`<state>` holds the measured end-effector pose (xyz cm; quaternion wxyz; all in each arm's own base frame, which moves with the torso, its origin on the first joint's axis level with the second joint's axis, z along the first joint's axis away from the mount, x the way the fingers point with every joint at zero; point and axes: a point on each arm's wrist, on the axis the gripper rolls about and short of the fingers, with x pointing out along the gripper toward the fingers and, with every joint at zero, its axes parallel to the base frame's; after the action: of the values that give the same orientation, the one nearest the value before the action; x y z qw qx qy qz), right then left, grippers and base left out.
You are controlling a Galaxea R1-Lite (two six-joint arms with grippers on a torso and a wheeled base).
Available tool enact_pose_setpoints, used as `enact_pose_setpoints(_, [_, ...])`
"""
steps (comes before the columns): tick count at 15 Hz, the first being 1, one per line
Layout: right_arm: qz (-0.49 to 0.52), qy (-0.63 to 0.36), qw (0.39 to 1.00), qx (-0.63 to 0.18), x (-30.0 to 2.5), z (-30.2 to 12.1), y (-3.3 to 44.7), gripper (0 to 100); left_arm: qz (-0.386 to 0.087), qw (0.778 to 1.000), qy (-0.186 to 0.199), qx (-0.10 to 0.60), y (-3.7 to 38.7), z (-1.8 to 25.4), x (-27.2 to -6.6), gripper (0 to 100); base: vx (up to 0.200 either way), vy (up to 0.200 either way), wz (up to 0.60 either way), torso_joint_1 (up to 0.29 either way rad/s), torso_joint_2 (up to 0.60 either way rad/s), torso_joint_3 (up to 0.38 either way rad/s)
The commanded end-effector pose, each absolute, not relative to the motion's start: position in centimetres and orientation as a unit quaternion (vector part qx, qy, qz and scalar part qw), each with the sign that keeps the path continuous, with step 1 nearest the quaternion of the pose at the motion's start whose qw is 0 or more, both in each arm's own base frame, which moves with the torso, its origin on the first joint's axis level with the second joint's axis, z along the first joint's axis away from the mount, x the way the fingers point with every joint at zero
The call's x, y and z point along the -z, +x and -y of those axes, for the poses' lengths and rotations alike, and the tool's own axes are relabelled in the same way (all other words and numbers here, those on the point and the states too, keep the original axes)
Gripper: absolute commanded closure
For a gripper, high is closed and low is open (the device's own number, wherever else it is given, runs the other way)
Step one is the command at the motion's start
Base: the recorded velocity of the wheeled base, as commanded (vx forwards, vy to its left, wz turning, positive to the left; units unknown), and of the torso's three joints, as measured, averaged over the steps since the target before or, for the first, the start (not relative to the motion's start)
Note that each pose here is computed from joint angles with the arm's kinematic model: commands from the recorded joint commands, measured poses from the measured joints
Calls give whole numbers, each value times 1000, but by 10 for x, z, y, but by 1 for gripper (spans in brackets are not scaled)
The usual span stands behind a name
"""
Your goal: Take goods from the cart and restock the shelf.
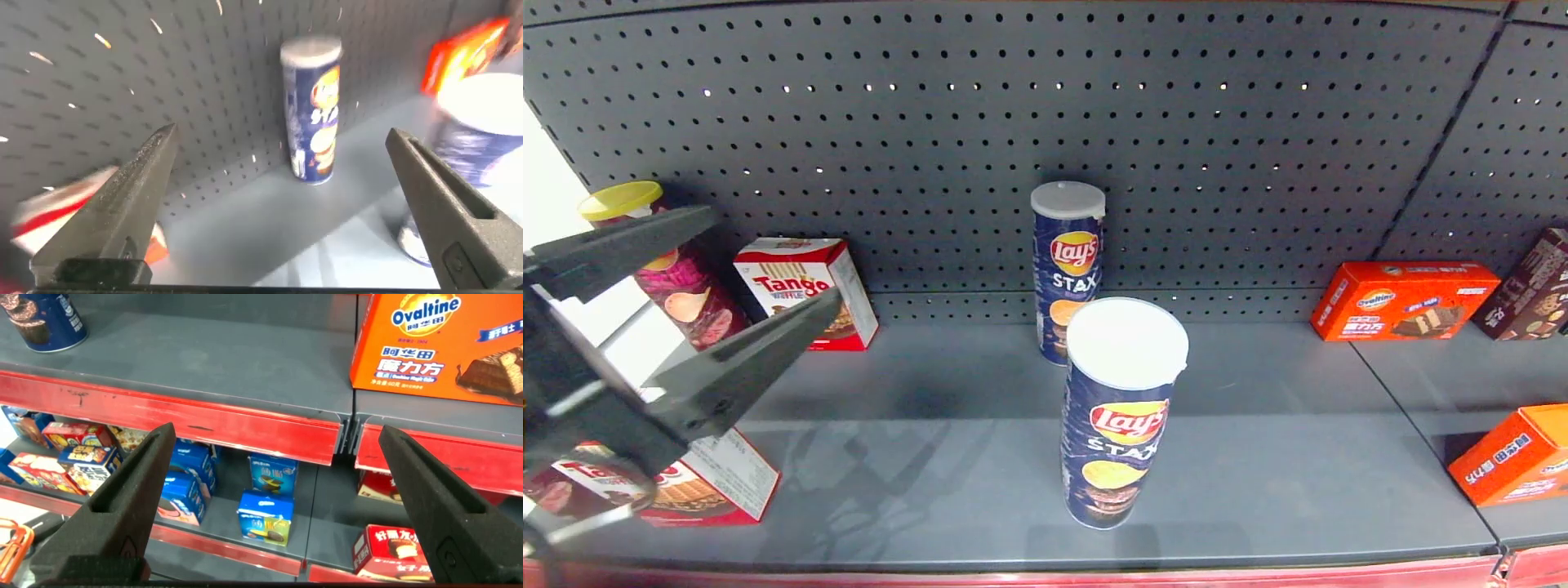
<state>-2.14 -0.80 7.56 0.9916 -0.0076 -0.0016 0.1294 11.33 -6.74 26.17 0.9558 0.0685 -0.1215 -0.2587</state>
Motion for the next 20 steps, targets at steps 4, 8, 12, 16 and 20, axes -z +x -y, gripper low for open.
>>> enact_pose_setpoints(4, [2,-8,992,-129,-76,8,-21,0,164,962,65,207,6,3,-203,0,0,0,0,0,0,0])
enact_pose_setpoints(8, [2,-7,992,-129,-76,8,-21,0,158,980,91,83,-15,0,-138,0,0,0,0,0,0,0])
enact_pose_setpoints(12, [2,-7,992,-129,-76,8,-21,0,99,986,116,71,-18,0,-104,0,0,0,0,0,0,0])
enact_pose_setpoints(16, [2,-7,992,-129,-76,8,-21,0,-7,991,117,59,-17,1,-82,0,0,0,0,0,0,0])
enact_pose_setpoints(20, [2,-7,992,-129,-76,8,-21,0,-7,995,97,19,-18,2,-82,0,0,0,0,0,0,0])
